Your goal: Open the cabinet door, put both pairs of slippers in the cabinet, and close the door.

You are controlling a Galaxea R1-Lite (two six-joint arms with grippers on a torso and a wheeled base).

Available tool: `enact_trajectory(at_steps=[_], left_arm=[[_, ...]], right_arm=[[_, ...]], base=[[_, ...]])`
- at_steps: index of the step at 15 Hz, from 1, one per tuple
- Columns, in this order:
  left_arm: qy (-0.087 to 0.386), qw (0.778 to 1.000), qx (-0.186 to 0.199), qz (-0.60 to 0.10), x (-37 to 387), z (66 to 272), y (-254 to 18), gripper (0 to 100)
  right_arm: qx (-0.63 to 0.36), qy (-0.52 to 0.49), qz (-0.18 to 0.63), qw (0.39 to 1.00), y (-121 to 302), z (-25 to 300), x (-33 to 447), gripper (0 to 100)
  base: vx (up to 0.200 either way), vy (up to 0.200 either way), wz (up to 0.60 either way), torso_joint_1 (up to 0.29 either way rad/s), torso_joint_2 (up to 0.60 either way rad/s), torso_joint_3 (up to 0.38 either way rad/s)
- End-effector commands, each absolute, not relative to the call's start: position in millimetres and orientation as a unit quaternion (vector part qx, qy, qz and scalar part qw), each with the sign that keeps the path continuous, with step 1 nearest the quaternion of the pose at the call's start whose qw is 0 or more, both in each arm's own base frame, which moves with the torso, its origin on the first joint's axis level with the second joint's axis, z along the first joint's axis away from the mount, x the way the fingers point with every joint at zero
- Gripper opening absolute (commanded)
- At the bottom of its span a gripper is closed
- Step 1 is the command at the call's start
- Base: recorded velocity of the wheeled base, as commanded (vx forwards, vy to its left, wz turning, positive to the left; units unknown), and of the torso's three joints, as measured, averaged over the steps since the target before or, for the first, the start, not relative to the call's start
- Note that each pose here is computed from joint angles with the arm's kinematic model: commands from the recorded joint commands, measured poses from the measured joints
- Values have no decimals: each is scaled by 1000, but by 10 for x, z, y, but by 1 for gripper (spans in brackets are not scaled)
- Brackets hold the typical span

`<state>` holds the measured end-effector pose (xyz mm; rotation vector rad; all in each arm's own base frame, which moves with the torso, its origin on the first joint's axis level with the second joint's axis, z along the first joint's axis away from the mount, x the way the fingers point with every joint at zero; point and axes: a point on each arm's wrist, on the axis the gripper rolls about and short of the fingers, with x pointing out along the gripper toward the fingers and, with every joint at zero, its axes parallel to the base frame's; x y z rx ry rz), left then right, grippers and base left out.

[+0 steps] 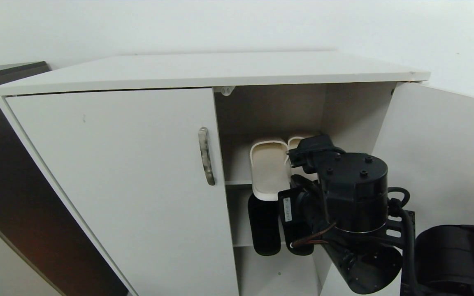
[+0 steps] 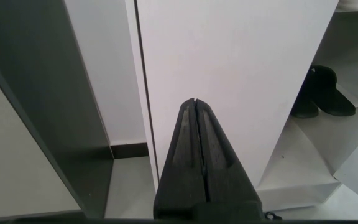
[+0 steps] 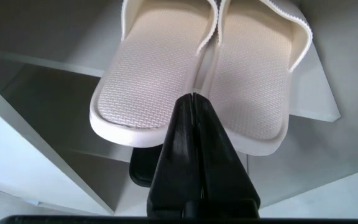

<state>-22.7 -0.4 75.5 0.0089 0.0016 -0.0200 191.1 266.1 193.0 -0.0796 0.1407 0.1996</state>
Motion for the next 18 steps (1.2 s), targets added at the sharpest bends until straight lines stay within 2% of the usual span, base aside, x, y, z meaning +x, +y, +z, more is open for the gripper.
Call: enact_trajectory(at_steps=[1,2,18], left_arm=[[1,1000,5,-10,-226,755,-4,0],[1,1000,5,-11,-226,755,-3,0],[1,1000,5,-10,-226,755,-4,0]], right_arm=[[-40,71,100,992,2661,1927,1910,0],[-41,72,100,992,2663,1918,1911,0],[-56,84,96,990,2629,1810,1907,0]], base=[[0,0,0,0,0,0],[0,0,0,0,0,0],[-200,0,0,2,3,1]])
